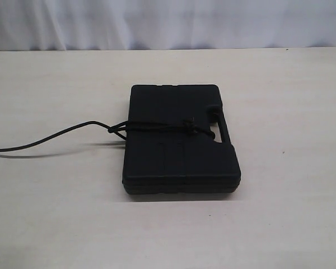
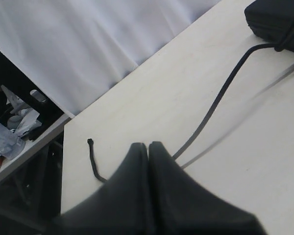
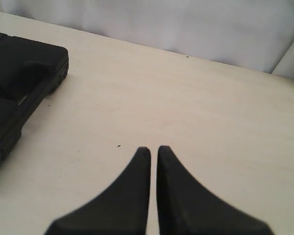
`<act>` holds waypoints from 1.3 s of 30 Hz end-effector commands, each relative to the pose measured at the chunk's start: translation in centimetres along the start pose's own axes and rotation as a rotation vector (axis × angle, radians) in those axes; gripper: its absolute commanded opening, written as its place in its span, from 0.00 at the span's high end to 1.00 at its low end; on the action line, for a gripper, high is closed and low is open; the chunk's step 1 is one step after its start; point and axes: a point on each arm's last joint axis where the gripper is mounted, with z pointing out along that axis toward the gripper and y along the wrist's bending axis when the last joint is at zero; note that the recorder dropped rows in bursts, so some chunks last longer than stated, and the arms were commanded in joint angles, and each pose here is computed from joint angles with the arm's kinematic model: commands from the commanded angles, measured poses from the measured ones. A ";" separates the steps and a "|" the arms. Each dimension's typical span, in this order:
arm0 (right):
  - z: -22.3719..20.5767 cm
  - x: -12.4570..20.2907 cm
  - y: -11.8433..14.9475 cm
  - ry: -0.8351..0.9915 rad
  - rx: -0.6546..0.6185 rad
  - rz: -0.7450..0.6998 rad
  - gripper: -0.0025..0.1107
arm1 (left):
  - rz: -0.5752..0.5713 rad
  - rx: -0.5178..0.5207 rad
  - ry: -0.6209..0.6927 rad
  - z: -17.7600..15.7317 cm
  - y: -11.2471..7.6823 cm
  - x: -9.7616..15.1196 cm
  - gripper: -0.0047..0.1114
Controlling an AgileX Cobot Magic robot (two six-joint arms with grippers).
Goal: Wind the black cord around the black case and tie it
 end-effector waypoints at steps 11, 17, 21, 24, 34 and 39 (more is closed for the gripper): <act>0.0 0.0 0.1 -0.003 -0.008 0.034 0.94 | 0.014 -0.014 -0.005 0.0 0.1 0.0 0.96; 0.0 0.0 0.1 -0.004 -0.009 0.036 0.94 | -0.019 -0.005 -0.012 0.0 0.0 0.0 0.96; 0.0 0.0 0.1 -0.005 -0.014 0.035 0.94 | -0.027 -0.003 -0.014 0.0 0.0 -0.1 0.96; 0.0 0.0 0.1 -0.005 -0.014 0.035 0.94 | -0.026 -0.002 -0.012 0.0 0.0 0.0 0.96; 0.0 0.0 0.1 -0.005 -0.016 0.040 0.94 | -0.490 0.000 -0.013 0.0 0.0 -0.1 0.96; 0.0 0.0 0.1 -0.005 -0.016 0.040 0.94 | -0.511 0.000 -0.013 0.0 0.0 -0.1 0.96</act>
